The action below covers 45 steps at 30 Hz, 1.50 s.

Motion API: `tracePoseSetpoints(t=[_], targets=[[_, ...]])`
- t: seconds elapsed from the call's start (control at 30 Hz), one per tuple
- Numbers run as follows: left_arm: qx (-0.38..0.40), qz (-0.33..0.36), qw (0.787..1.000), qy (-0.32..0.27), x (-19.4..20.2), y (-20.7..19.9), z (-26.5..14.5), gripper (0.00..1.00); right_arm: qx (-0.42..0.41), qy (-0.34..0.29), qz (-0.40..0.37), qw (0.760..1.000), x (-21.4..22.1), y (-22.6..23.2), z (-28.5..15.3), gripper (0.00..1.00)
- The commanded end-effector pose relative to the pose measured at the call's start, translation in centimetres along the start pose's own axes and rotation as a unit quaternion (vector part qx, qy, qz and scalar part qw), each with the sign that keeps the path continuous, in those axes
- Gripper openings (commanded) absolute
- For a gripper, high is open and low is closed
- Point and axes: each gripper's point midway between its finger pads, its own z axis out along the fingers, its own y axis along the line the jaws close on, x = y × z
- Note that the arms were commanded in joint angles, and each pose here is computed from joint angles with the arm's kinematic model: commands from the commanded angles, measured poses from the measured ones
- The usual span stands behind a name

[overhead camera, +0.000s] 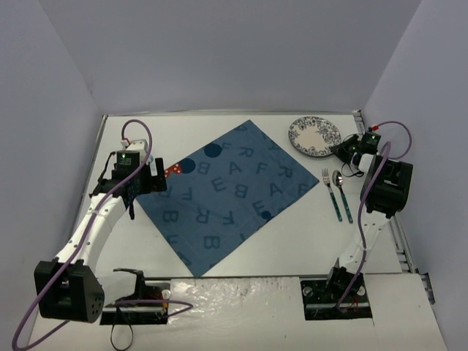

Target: Set the dinner table for one person

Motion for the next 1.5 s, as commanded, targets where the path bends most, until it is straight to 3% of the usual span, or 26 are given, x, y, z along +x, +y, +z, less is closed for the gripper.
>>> tracePoseSetpoints(t=[0.0,0.23,0.43,0.57,0.7,0.97,1.2,1.47], targets=[[0.002,0.006,0.999,-0.047,-2.6,-0.3,-0.7,0.97,-0.019,0.0,-0.01,1.0,-0.1,1.1,-0.1,0.0],[0.003,0.006,0.999,-0.048,-2.6,-0.3,-0.7,0.97,-0.134,-0.048,-0.003,0.99,-4.6,9.3,-4.0,0.0],[0.003,0.005,0.999,-0.048,-2.6,-0.4,-0.7,0.97,-0.253,-0.084,-0.011,0.964,-7.5,16.9,-9.6,0.0],[0.004,0.004,0.999,-0.047,-2.6,-0.4,-0.7,0.97,-0.319,-0.081,-0.036,0.944,-7.1,21.4,-13.2,0.0],[0.004,0.004,0.999,-0.047,-2.6,-0.4,-0.6,0.97,-0.339,-0.043,-0.056,0.938,-3.8,23.8,-14.5,0.0],[0.013,-0.018,0.999,-0.036,-2.9,-1.0,-1.6,0.97,-0.369,0.069,-0.099,0.922,8.0,27.2,-17.4,0.0],[0.005,-0.042,0.999,-0.03,-4.8,-1.1,-4.4,0.97,-0.378,0.174,-0.125,0.901,18.9,27.5,-18.8,0.0],[0.008,-0.047,0.998,-0.037,-5.5,-1.3,-5.8,0.97,-0.382,0.239,-0.134,0.882,25.8,27.1,-18.8,0.0]])
